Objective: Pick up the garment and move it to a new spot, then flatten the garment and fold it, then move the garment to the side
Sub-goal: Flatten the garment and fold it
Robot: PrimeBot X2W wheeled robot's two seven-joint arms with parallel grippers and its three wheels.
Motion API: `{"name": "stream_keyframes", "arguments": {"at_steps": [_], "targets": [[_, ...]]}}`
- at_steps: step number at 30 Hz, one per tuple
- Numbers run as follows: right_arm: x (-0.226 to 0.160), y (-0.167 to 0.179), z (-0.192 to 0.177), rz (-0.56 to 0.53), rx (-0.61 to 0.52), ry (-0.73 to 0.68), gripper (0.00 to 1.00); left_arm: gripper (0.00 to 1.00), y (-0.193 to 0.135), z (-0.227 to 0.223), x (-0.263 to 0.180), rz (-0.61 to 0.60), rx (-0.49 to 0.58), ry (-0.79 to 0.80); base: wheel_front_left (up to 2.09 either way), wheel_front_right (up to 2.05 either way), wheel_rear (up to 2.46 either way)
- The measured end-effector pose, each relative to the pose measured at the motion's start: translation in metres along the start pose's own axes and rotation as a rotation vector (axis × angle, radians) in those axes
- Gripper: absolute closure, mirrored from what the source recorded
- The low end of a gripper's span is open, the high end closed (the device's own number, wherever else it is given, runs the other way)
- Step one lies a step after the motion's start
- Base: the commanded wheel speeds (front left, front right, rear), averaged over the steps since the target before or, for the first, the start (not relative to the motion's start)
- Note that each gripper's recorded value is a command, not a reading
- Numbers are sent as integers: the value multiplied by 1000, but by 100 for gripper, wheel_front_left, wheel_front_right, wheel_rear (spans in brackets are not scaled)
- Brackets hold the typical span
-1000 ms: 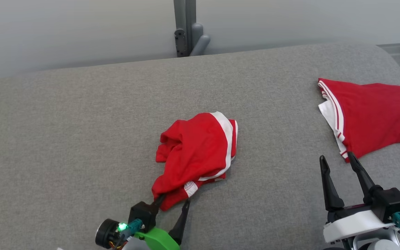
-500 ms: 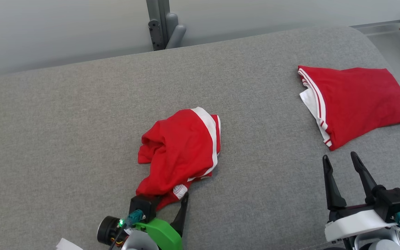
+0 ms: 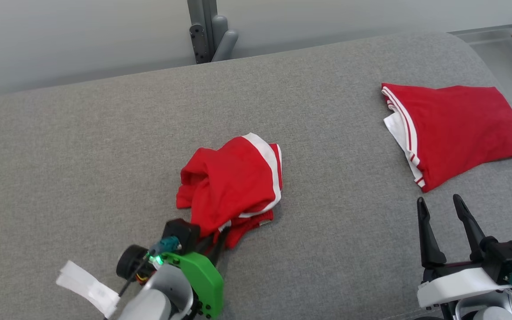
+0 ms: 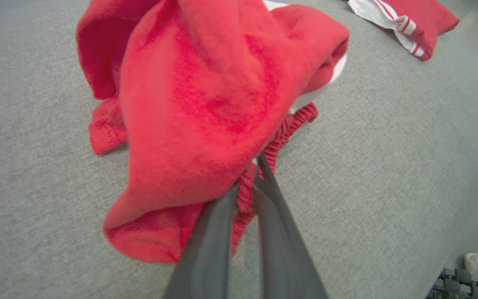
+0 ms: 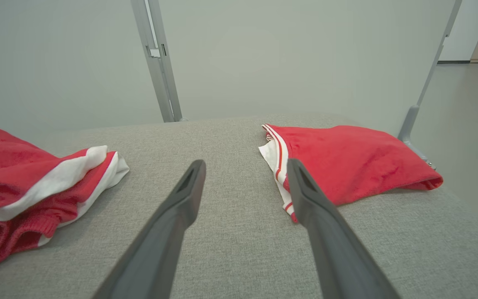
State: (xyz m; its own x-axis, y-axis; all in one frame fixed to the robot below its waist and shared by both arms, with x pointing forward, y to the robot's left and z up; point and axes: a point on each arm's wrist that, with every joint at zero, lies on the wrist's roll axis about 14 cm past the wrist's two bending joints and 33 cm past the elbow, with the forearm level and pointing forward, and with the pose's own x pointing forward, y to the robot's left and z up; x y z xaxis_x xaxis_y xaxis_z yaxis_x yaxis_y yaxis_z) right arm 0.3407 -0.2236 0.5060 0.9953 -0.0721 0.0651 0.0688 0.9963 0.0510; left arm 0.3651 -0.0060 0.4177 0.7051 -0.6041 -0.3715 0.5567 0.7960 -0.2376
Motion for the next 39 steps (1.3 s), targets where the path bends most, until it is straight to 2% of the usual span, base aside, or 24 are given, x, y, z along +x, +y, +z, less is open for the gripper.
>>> {"name": "stream_keyframes", "arguments": {"at_steps": [5,8,11,13,17,23,27,30,34,37,39], "targets": [[1,0,-4,-7,10,11,0,100,5,50,-8,-102,140,27,0,0,0],[3,4,-8,2,21,21,0,100,-17,87,-22,-257,297,88,0,0,0],[8,6,-4,7,37,7,0,100,-17,134,-36,-317,434,120,0,0,0],[11,3,2,-9,63,-14,0,100,-32,171,-39,-378,536,131,0,0,0],[10,-6,7,-37,78,-30,0,100,-58,213,-31,-438,637,87,0,0,0],[3,-21,12,-86,78,-40,0,100,-113,236,-19,-590,707,-3,0,0,0],[-4,-32,13,-120,72,-44,0,100,-153,245,-29,-737,671,-116,0,0,0],[-5,-34,11,-126,70,-37,0,100,-169,253,-40,-803,641,-206,0,0,0],[-2,-27,7,-103,74,-26,0,100,-163,256,-41,-795,621,-243,0,0,0],[1,-22,7,-87,76,-28,0,100,-144,245,-33,-744,615,-192,0,0,0],[6,-16,9,-69,79,-34,0,100,-119,227,-26,-686,606,-109,0,0,0]]}}
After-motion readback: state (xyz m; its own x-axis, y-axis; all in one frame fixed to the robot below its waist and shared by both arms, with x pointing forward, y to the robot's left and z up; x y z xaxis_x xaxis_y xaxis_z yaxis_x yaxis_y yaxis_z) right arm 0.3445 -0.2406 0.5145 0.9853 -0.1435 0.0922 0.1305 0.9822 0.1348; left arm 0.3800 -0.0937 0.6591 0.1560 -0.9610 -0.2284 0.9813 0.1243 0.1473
